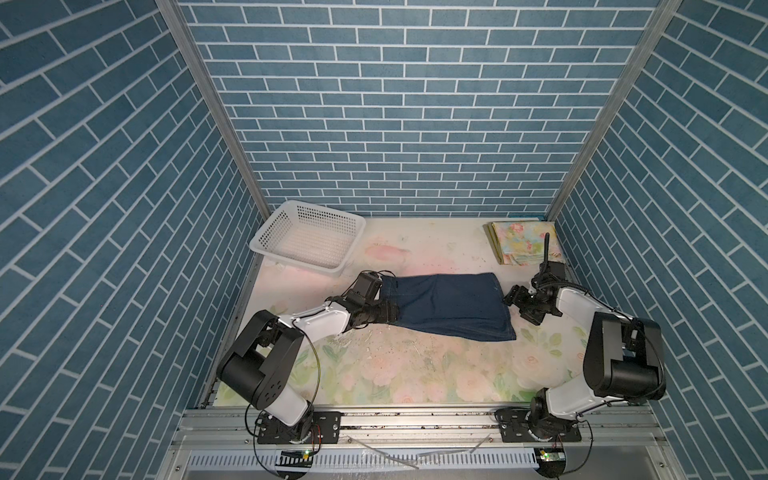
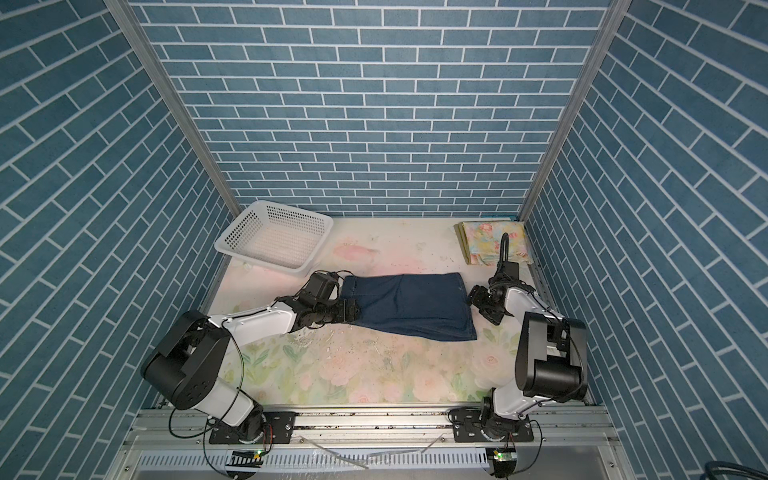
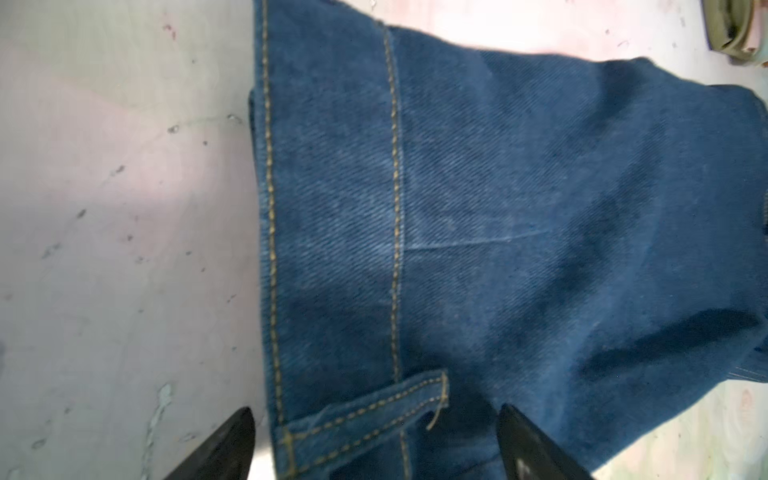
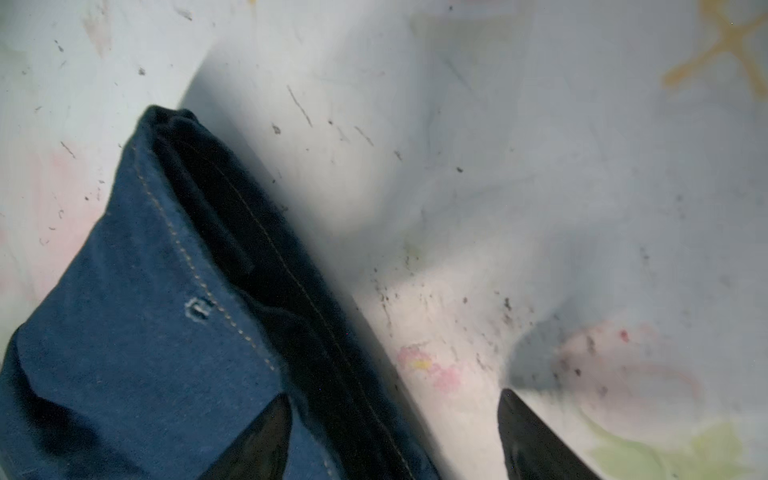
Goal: Fold and stack the skirts
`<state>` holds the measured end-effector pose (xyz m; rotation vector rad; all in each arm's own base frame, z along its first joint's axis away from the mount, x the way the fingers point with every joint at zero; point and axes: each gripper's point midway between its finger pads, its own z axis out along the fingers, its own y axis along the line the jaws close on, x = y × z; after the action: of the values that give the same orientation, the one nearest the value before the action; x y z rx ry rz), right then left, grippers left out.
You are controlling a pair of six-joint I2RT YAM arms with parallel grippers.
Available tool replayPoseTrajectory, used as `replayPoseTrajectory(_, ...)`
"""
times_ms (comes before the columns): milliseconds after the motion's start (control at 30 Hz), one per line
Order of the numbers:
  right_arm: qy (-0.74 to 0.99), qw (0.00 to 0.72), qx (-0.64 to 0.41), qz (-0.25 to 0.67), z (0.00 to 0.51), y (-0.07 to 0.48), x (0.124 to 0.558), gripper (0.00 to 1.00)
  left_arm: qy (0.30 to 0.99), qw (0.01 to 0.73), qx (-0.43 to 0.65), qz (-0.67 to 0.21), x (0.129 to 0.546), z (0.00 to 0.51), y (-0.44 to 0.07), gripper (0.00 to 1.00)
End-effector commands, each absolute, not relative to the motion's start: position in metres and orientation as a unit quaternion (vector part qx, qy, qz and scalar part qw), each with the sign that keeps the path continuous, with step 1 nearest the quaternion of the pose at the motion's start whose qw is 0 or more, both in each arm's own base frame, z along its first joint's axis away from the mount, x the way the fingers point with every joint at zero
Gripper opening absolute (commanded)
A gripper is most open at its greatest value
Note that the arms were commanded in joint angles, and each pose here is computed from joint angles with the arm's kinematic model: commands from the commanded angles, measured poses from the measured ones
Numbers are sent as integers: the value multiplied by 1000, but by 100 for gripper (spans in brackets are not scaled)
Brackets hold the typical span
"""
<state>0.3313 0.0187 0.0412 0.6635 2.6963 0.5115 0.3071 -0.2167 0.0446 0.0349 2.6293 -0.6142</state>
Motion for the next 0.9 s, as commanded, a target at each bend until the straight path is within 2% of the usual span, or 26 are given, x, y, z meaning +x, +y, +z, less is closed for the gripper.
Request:
replayPoseTrajectory(0, 942, 156, 219, 200, 36, 27, 332, 78, 953, 214, 6, -215, 311, 44, -211, 98)
replayPoseTrajectory(267, 943, 155, 214, 205, 34, 32, 333, 77, 959, 182, 8, -216, 326, 26, -214, 99)
replayPoseTrajectory(400, 943, 157, 211, 205, 34, 34, 332, 77, 966, 153, 14, -207, 321, 8, -216, 91)
replayPoseTrajectory(467, 942, 159, 208, 208, 36, 36, 332, 77, 970, 137, 14, -199, 315, -3, -213, 81)
replayPoseTrajectory(567, 942, 165, 204, 211, 41, 39, 333, 77, 976, 108, 17, -189, 301, -23, -210, 59)
replayPoseTrajectory(667, 942, 174, 199, 209, 45, 41, 333, 77, 979, 88, 13, -181, 288, -45, -208, 3)
replayPoseTrajectory(700, 943, 176, 196, 206, 45, 42, 333, 77, 980, 83, 10, -180, 285, -50, -207, 0)
replayPoseTrajectory(767, 943, 176, 191, 207, 46, 45, 333, 77, 982, 84, 8, -171, 284, -49, -203, 0)
replayPoseTrajectory(867, 947, 174, 177, 201, 44, 53, 333, 76, 983, 115, 13, -142, 289, -22, -190, 0)
